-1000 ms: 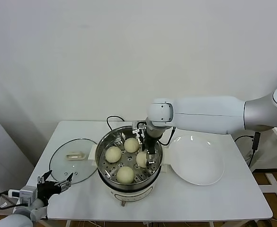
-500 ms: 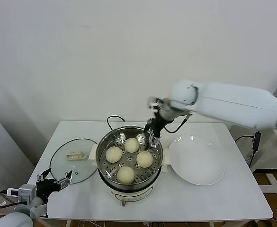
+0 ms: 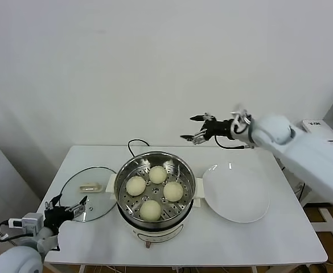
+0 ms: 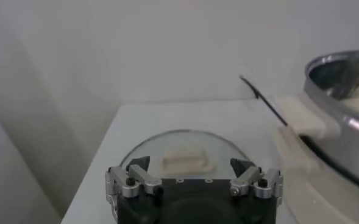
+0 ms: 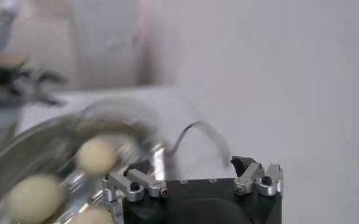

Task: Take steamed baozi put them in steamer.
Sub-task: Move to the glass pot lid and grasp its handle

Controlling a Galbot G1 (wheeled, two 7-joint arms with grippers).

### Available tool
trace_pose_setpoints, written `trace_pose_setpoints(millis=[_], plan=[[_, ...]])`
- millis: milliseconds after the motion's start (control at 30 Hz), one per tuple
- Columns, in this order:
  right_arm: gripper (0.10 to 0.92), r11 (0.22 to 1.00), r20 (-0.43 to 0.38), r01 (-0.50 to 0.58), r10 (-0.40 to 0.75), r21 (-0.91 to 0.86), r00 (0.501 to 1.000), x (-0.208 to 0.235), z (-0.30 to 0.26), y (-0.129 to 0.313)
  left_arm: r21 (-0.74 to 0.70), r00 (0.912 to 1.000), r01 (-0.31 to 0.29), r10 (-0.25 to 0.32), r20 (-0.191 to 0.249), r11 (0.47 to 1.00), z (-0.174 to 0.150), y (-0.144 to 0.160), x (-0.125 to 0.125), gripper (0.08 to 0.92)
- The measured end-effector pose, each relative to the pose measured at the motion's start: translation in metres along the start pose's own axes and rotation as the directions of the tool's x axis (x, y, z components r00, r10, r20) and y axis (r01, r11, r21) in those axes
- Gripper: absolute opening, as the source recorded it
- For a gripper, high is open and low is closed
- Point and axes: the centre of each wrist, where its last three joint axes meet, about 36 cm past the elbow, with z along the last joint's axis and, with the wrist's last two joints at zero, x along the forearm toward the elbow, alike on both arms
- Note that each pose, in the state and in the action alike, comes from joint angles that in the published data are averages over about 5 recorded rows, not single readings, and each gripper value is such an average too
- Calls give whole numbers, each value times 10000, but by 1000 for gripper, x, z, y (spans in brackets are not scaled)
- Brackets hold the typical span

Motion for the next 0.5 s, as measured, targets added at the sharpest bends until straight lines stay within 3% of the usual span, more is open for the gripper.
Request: trace_pose_setpoints(millis=[100,267,500], plan=[[823,9913,894,-1279,1301,-294,9875,12,24,6,-1,9999,-8,8,141,10000,-3,1,-3,823],[823,9430,1889,-3159,3307,-1048,9246,31,64,23,-116,9988,-25,30,479,9999,-9,3,-7,823],[823,8413,2064,-5020,5371,-2004,8179,63,125,57,-499,9959,-37,82,903,9987,-14,8,-13,823]])
